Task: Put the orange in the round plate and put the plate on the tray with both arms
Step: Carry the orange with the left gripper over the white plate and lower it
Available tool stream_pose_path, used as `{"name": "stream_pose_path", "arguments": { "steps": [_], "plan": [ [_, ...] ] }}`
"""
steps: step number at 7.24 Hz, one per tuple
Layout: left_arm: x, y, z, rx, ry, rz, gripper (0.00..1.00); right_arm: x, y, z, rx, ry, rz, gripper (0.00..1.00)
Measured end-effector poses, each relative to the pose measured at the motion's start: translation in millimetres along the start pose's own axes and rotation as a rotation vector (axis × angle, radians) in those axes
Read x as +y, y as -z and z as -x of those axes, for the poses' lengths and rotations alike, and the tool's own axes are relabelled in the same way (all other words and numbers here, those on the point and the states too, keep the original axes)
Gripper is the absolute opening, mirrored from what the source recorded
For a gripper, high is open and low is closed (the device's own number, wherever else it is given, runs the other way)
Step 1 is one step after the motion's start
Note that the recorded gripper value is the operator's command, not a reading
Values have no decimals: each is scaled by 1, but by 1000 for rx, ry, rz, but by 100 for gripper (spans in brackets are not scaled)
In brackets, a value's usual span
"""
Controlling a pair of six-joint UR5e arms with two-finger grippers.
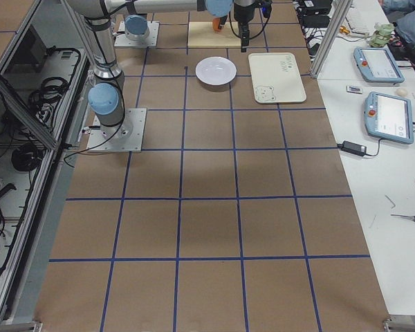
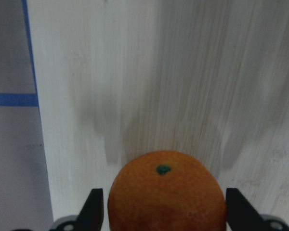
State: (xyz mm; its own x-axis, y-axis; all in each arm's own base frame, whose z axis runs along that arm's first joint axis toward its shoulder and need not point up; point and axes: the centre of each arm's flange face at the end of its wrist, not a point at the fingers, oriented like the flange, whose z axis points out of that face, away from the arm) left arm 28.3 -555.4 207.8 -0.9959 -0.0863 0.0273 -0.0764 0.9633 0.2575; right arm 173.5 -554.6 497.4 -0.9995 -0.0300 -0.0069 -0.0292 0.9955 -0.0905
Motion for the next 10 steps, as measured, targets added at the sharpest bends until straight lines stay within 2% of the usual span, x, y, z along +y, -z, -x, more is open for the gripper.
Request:
{"name": "stream_pose_path", "arguments": {
  "steps": [3, 4, 6, 8, 10],
  "plan": [
    [-6, 39, -33, 24, 86, -85, 0, 0, 0, 0, 0, 0, -1, 100],
    [-14, 56, -67, 37, 115, -123, 0, 0, 0, 0, 0, 0, -1, 100],
    [-20, 81, -148, 119, 159, -170, 0, 0, 0, 0, 0, 0, 0, 100],
    [-9, 73, -214, 174, 148, -153, 0, 0, -1, 0, 1, 0, 3, 100],
    [10, 54, -279, 202, 100, -130, 0, -1, -3, -1, 3, 0, 6, 100]
  ]
}}
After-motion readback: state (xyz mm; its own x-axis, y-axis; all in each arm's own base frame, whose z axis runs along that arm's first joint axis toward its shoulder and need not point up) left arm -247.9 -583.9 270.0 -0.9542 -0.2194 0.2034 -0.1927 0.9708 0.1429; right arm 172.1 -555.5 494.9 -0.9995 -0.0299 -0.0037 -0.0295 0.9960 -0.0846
